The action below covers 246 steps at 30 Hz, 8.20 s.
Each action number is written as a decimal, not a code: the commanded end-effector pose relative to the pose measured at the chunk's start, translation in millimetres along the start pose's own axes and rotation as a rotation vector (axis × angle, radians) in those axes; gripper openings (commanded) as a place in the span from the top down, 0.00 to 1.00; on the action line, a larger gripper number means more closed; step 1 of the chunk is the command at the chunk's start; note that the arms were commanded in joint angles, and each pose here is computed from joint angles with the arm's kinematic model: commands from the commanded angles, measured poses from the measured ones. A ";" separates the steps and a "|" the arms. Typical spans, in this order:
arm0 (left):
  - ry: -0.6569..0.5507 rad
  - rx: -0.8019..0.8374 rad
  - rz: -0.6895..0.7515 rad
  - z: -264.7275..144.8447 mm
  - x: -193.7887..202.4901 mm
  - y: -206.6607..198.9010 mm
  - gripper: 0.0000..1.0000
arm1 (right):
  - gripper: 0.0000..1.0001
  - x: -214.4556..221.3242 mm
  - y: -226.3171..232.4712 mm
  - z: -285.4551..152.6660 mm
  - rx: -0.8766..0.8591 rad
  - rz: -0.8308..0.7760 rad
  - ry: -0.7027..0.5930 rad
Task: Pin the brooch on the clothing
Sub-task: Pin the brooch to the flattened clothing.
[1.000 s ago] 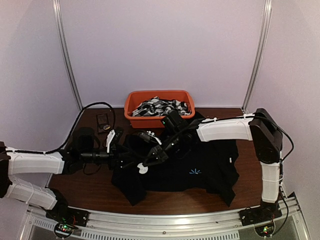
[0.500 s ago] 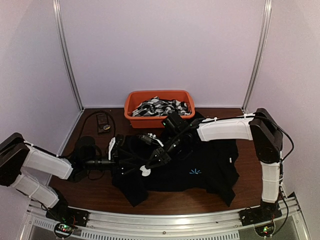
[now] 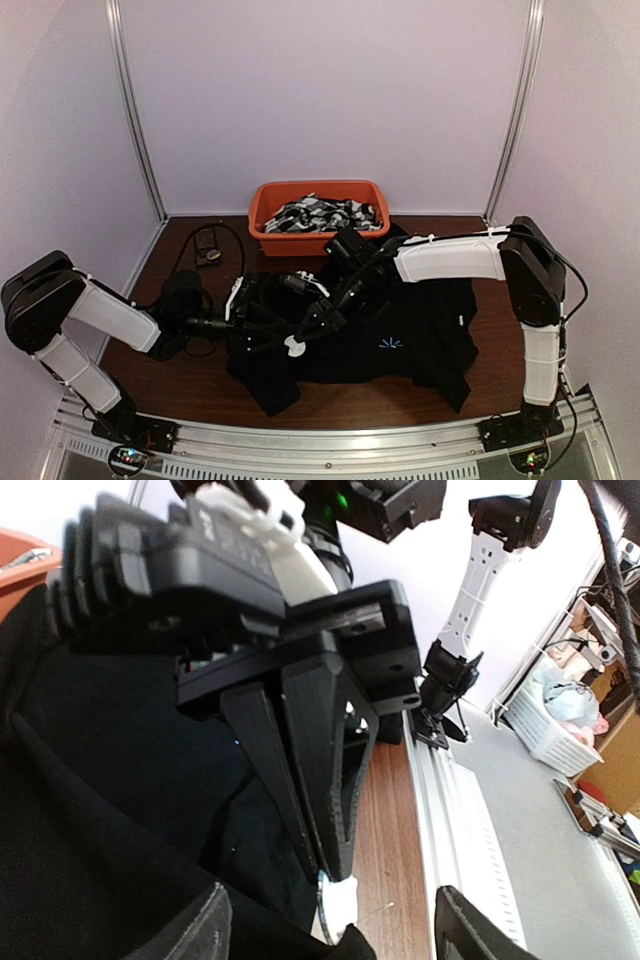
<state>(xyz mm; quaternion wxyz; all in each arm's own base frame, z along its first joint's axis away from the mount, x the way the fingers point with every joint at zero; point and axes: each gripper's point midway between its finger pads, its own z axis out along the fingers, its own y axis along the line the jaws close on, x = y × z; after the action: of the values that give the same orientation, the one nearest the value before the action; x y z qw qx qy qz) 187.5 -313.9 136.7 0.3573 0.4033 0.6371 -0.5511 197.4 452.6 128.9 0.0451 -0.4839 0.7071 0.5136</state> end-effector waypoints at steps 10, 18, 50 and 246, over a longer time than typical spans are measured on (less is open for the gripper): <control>-0.015 -0.028 -0.103 8.0 -2.0 -2.3 0.32 | 1.00 -26.4 19.3 -19.0 -0.014 -0.069 -0.045; -0.045 -0.293 -0.234 -5.6 8.6 5.4 0.03 | 1.00 -19.2 18.5 -17.3 -0.021 -0.063 -0.037; 0.064 -0.190 -0.102 -0.1 -9.6 -44.6 0.10 | 1.00 -22.9 29.9 -30.0 -0.008 -0.113 -0.060; -0.172 0.011 -0.081 44.6 -22.4 18.6 0.76 | 1.00 -2.7 30.4 -17.2 -0.044 -0.101 0.016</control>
<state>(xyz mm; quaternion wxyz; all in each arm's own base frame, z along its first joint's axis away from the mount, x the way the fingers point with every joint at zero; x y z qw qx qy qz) 186.4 -354.4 117.9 0.3035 0.3432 0.6402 -0.6166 198.3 435.2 143.6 0.0671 -0.5161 0.6959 0.4947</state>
